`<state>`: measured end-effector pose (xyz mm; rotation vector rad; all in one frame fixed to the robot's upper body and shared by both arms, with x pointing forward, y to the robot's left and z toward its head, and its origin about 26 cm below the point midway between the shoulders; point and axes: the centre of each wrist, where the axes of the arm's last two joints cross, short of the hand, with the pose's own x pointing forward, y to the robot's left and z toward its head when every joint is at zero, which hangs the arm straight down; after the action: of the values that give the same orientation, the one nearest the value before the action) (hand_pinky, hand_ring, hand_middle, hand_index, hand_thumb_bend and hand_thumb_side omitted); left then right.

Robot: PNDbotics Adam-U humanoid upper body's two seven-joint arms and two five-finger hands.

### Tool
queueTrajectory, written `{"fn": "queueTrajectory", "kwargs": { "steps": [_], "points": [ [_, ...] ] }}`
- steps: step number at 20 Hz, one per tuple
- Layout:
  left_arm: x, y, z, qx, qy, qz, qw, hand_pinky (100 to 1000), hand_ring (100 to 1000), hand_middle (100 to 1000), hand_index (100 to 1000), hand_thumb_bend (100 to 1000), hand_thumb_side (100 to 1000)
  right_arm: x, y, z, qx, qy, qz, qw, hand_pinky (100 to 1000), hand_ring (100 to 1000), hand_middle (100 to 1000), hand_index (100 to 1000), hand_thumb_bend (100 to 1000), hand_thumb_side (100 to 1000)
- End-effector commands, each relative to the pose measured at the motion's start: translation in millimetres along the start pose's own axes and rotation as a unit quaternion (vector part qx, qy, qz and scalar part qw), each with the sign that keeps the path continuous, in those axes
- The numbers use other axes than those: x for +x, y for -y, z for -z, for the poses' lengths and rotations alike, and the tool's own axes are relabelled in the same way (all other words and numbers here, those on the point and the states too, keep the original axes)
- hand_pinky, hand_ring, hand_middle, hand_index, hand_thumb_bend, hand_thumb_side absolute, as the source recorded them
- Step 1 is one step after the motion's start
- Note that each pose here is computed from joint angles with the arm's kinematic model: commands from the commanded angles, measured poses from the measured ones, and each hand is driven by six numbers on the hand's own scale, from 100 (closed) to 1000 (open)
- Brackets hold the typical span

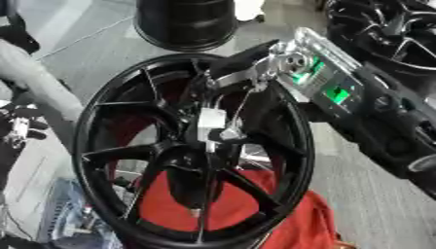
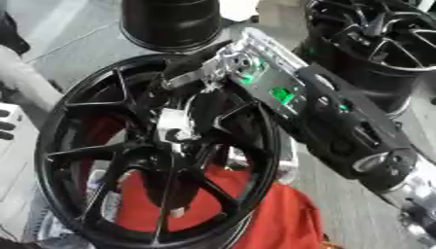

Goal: Pull the pin out of the wheel hub.

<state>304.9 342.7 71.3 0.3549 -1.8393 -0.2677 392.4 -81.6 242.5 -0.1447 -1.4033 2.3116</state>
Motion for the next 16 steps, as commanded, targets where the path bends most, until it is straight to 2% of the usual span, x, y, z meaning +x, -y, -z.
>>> {"fn": "queueTrajectory", "kwargs": {
  "steps": [1,2,9,13,16],
  "points": [
    [8.6,-4.5,5.2,0.0,0.017,0.009,1.0,570,607,643,843,100,727,-4.4,3.9,-5.3,-0.002,-0.013,-0.011,1.0,837,910,909,948,237,369],
    [8.5,-4.5,5.1,0.0,0.017,0.008,1.0,570,607,643,843,100,727,-5.5,2.6,-5.0,0.0,-0.014,-0.011,1.0,835,907,907,946,220,394],
    [8.1,-4.4,4.8,0.0,0.016,0.009,1.0,571,607,643,844,100,728,-9.9,-2.4,-5.4,0.006,-0.018,-0.01,1.0,787,855,874,929,209,385],
    [8.1,-4.6,4.7,0.0,0.016,0.009,1.0,571,607,643,844,100,728,-10.7,-4.2,-5.1,0.007,-0.017,-0.008,1.0,718,768,820,907,192,373],
    [8.0,-4.6,4.6,0.0,0.016,0.009,1.0,571,607,644,845,100,729,-9.6,-3.5,-5.6,0.005,-0.014,-0.008,1.0,632,675,747,863,171,354]
  ]
}}
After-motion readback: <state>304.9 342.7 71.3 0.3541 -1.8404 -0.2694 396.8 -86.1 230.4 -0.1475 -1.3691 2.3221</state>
